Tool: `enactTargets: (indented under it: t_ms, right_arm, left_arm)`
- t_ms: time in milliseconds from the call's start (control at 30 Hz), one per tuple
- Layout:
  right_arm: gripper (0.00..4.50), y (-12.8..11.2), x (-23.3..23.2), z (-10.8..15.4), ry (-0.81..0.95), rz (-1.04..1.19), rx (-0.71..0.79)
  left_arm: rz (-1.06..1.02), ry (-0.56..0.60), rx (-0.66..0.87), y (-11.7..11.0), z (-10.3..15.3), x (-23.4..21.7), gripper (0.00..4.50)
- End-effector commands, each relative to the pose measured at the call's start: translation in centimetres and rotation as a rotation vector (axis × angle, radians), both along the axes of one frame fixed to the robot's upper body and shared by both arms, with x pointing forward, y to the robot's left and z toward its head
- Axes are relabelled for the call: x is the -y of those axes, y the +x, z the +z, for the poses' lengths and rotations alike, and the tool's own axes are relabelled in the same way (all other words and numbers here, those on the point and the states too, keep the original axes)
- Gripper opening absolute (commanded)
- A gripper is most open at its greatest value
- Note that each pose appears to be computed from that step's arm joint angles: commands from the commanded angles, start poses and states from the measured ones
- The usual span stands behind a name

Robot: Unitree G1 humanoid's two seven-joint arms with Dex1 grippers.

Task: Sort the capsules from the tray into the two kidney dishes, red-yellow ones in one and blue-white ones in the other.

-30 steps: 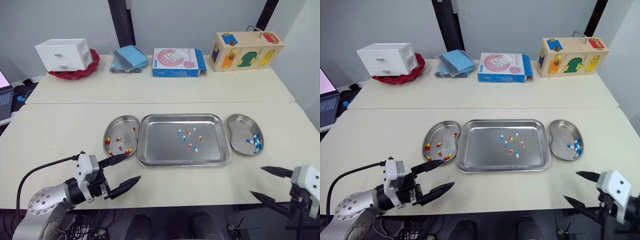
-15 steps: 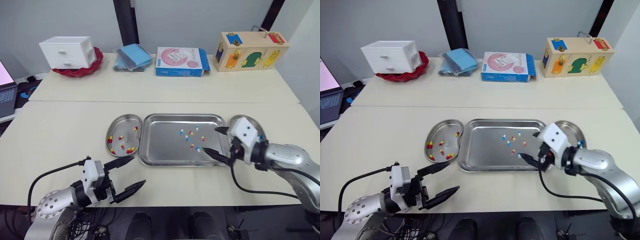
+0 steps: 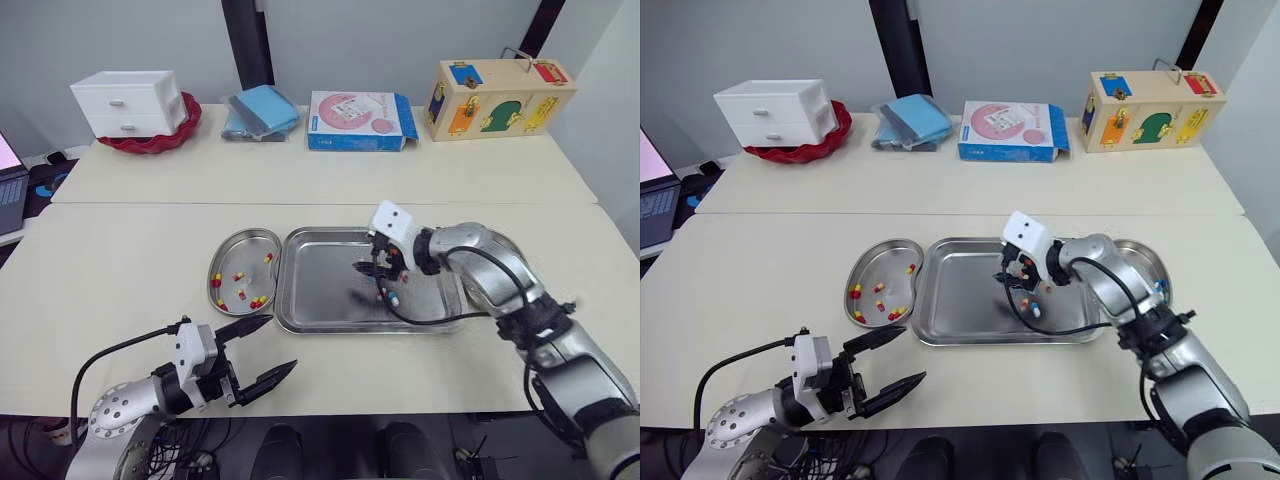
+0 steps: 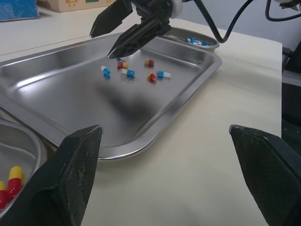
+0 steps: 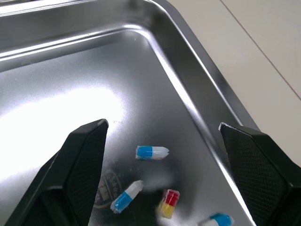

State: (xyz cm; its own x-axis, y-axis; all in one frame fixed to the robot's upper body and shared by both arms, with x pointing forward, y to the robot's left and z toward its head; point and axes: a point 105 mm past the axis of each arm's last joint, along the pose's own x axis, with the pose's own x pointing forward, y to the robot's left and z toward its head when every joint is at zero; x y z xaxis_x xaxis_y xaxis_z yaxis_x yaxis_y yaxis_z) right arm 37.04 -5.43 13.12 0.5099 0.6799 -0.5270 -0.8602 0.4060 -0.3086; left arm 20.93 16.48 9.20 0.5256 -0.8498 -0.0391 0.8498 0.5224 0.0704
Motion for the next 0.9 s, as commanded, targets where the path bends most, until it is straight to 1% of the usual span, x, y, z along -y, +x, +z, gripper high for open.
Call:
enactTargets:
  t_ms: [33, 467, 567, 767, 900]
  right_arm:
    - [4.00, 0.4, -0.5, 0.4, -0.004, 0.020, 0.001]
    - [4.00, 0.8, -0.6, -1.5, -0.041, 0.020, -0.063]
    - [3.41, 0.8, -0.4, -1.8, -0.048, 0.018, -0.082]
    - [1.54, 0.7, 0.1, -2.5, -0.044, 0.007, -0.136]
    - [0.73, 0.5, -0.4, -2.1, -0.031, 0.042, -0.121]
  left_arm:
    - [-0.003, -0.001, 0.039, 0.0, 0.4, 0.2, 4.50]
    - [-0.001, 0.001, 0.036, -0.3, 0.2, 0.5, 4.50]
    - [-0.001, 0.002, 0.036, -0.4, 0.2, 0.5, 4.50]
    - [-0.004, 0.002, 0.035, -0.4, 0.3, 0.8, 4.50]
    - [-0.003, 0.003, 0.036, -0.3, 0.3, 0.8, 4.50]
